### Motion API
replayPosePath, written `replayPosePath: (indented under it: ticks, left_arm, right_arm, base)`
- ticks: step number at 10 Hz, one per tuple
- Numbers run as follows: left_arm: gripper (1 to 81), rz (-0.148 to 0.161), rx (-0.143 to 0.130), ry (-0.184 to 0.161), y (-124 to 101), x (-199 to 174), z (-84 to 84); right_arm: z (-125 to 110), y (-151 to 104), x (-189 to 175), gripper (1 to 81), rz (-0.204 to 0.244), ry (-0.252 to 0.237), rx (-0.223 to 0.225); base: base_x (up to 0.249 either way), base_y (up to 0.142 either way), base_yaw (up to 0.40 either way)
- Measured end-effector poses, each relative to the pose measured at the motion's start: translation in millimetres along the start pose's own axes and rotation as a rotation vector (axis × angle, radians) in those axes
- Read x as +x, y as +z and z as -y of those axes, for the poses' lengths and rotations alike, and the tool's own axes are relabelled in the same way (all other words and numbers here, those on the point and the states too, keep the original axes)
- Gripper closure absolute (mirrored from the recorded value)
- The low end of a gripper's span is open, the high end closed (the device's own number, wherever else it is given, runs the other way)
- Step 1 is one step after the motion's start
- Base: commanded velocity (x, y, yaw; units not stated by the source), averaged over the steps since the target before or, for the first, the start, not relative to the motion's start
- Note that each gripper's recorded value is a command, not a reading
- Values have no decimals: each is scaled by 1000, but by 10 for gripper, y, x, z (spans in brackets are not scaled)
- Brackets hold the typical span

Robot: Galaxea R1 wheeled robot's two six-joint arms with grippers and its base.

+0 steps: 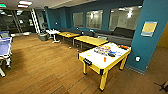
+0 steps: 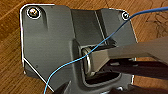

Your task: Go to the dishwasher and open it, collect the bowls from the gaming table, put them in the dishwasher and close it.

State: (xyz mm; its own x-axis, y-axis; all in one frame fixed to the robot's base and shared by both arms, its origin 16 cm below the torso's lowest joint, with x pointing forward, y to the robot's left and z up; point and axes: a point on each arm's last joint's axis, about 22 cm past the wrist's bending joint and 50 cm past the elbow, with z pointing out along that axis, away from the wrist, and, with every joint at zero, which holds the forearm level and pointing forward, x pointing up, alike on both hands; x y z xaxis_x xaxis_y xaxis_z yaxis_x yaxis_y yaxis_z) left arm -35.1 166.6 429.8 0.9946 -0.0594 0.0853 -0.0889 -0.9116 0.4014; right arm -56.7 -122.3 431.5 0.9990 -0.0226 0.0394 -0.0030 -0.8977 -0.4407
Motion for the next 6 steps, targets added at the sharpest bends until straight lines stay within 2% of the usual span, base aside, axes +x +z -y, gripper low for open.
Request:
replayPosePath:
  ticks: [5, 6]
  left_arm:
    - [10, -7, 0, 1, 3, 36, -2]
    - [10, -5, 0, 1, 0, 19, 4]
  right_arm:
    - [-9, 1, 48, 10, -5, -3, -2]
    - [-6, 2, 30, 10, -2, -2, -1]
  base:
    - [173, 0, 0]
    - [151, 62, 0]
